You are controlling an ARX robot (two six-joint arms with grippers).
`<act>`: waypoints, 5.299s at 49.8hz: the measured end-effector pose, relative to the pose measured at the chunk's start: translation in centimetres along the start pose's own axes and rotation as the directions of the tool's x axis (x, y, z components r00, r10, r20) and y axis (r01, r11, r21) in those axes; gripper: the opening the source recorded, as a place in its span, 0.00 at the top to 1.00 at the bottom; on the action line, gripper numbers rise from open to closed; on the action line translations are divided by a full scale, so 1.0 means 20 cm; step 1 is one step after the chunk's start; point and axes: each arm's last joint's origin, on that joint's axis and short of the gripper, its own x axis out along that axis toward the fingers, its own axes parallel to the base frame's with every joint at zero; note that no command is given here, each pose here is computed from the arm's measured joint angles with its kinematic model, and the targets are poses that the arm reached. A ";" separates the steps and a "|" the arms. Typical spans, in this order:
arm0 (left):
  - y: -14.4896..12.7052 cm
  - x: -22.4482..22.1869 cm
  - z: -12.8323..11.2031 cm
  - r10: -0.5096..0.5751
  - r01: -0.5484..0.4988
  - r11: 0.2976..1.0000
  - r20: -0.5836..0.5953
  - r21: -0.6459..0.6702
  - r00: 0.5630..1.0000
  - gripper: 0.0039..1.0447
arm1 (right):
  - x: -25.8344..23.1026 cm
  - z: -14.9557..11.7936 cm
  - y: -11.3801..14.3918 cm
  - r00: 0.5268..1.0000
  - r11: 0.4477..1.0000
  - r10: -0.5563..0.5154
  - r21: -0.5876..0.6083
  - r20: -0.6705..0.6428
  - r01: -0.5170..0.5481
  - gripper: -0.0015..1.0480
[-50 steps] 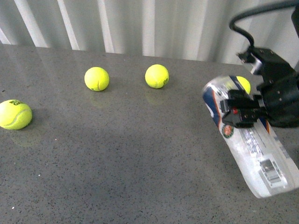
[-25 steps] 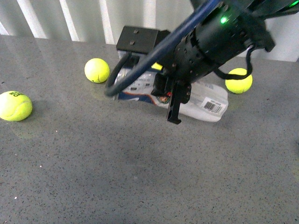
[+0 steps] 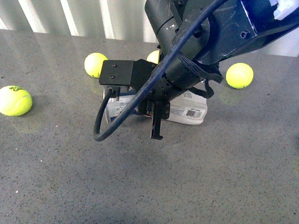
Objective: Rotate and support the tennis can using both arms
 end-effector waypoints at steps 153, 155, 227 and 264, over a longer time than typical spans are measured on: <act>0.00 0.00 0.00 0.000 0.000 1.000 0.001 0.000 1.000 0.06 | -1.42 -0.63 0.90 0.409 0.090 -0.906 0.893 -0.110 0.441 0.97; 0.00 0.00 0.00 0.000 0.000 1.000 0.001 0.000 1.000 0.06 | -1.42 -0.63 0.91 0.408 0.090 -0.906 0.893 -0.110 0.441 0.97; 0.00 0.00 0.00 0.000 0.000 1.000 0.002 0.000 1.000 0.06 | -1.45 -0.63 1.00 0.414 0.093 -0.904 0.892 -0.111 0.442 0.06; 0.17 0.77 -0.21 -0.389 0.165 0.903 -0.590 -0.397 0.707 0.06 | -1.45 -0.63 1.00 0.413 0.092 -0.904 0.893 -0.111 0.441 0.07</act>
